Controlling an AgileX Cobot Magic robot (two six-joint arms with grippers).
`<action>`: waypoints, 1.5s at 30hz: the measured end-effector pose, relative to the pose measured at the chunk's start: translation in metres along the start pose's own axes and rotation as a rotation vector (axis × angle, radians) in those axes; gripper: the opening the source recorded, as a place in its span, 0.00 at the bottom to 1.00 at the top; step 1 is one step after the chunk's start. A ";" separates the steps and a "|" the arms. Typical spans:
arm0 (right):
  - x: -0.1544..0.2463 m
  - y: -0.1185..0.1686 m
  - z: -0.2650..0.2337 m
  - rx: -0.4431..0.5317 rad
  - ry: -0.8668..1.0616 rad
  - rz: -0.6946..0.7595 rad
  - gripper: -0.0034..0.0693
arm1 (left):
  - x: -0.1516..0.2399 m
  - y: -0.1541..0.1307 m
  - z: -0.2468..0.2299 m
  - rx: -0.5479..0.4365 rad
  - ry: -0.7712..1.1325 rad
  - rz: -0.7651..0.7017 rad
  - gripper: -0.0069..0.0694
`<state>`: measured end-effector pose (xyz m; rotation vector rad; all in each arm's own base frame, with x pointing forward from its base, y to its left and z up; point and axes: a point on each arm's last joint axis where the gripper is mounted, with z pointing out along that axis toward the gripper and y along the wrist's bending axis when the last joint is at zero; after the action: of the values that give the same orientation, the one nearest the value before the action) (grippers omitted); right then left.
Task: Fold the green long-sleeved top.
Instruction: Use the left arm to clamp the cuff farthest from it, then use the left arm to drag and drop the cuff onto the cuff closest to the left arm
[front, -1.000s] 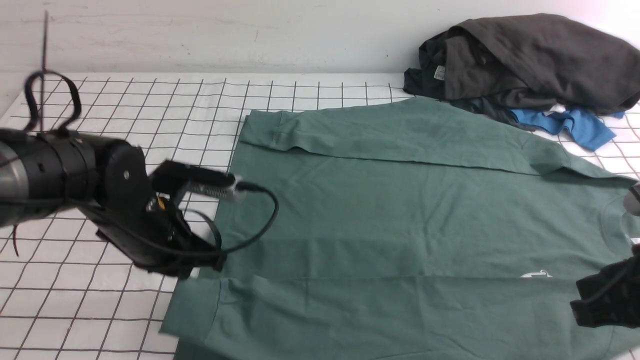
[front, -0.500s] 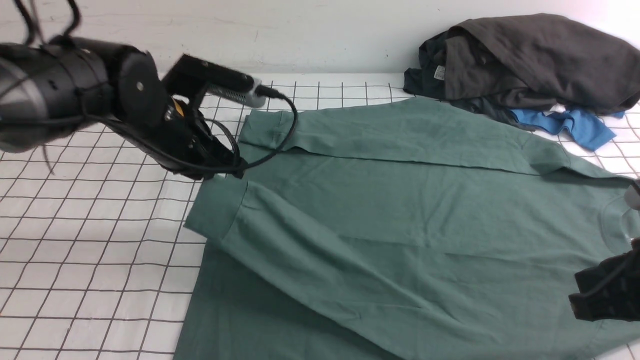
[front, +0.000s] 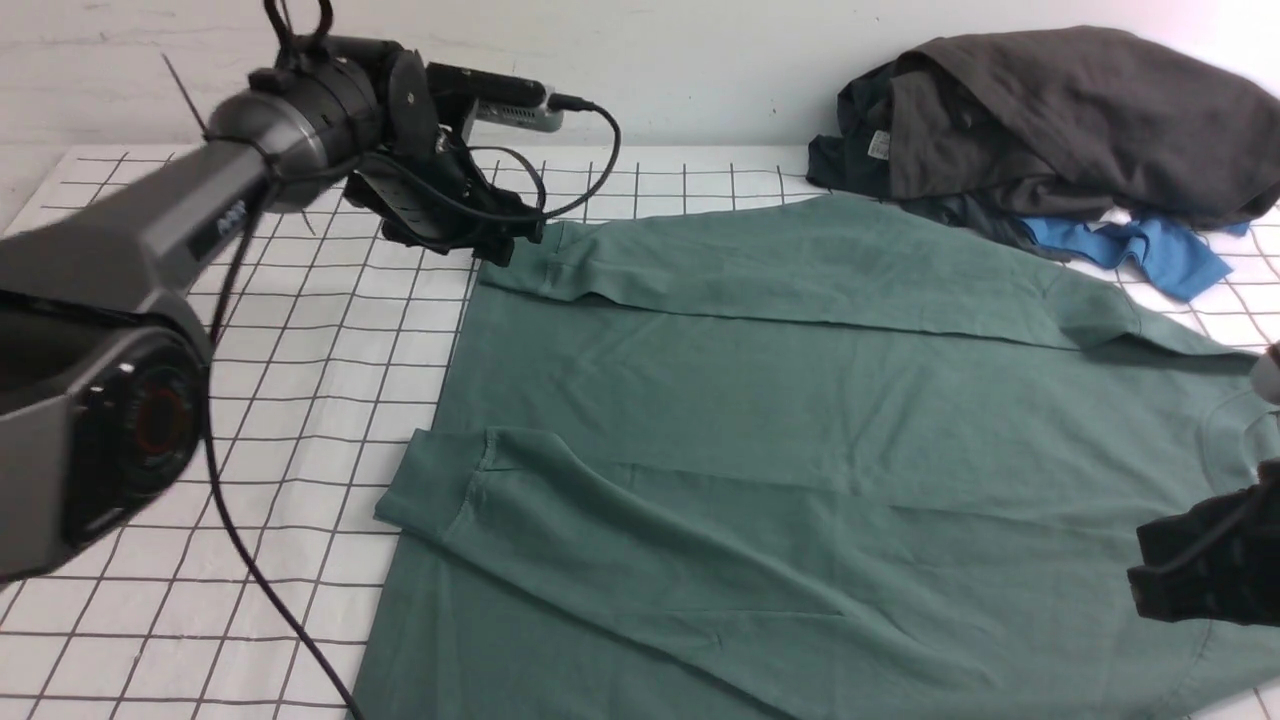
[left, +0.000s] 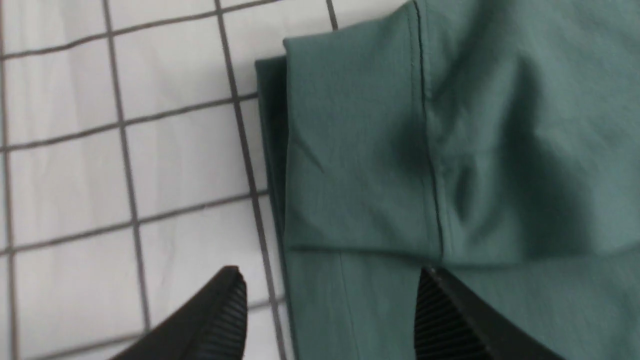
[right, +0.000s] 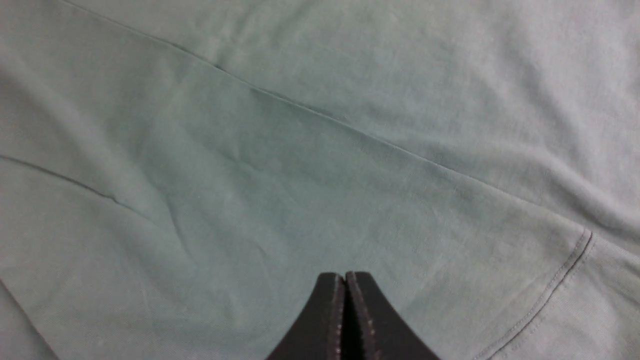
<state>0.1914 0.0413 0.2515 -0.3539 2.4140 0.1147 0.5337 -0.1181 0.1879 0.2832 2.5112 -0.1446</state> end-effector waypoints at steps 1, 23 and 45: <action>0.000 0.000 0.000 0.000 -0.001 0.000 0.03 | 0.000 0.000 0.002 0.001 0.001 -0.001 0.64; 0.002 0.000 0.001 0.001 0.002 -0.028 0.03 | -0.047 -0.016 -0.098 0.130 -0.015 0.058 0.12; 0.004 0.002 0.001 -0.021 0.018 -0.046 0.03 | 0.054 -0.041 -0.163 0.141 0.343 0.180 0.62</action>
<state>0.1890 0.0426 0.2482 -0.4216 2.4220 0.1170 0.3903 -0.1214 0.2907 0.6363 2.8003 -0.2162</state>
